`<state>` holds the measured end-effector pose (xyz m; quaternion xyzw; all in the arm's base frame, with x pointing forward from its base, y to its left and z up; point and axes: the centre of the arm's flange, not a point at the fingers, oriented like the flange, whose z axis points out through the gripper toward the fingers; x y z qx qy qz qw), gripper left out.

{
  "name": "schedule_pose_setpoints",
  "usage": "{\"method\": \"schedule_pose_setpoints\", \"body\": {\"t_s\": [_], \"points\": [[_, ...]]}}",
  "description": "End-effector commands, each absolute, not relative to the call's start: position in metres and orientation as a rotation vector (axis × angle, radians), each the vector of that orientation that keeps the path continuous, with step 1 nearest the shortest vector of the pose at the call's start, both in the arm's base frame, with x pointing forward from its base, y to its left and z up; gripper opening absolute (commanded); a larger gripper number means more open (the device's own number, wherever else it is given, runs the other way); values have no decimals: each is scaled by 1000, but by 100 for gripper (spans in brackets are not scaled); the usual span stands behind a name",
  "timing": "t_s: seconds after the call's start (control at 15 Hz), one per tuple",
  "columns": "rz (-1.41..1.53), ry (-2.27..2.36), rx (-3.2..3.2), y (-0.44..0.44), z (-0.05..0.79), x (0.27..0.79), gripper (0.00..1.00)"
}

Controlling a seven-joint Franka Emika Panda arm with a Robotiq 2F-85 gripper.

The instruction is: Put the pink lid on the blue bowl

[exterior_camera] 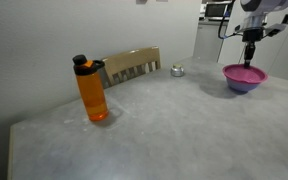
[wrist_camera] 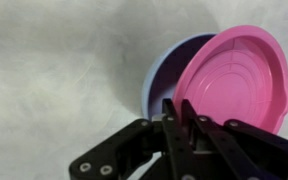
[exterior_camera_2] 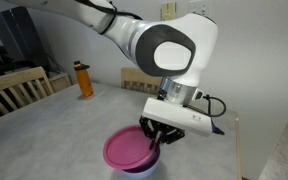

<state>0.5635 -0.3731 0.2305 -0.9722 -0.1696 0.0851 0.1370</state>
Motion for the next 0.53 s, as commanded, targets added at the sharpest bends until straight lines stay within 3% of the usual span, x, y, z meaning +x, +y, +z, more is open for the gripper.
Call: {"method": "schedule_pose_setpoints", "body": {"t_s": [0.0, 0.47], "points": [[196, -463, -2805, -388, 234, 567, 3], [153, -396, -2820, -415, 246, 559, 3]]}}
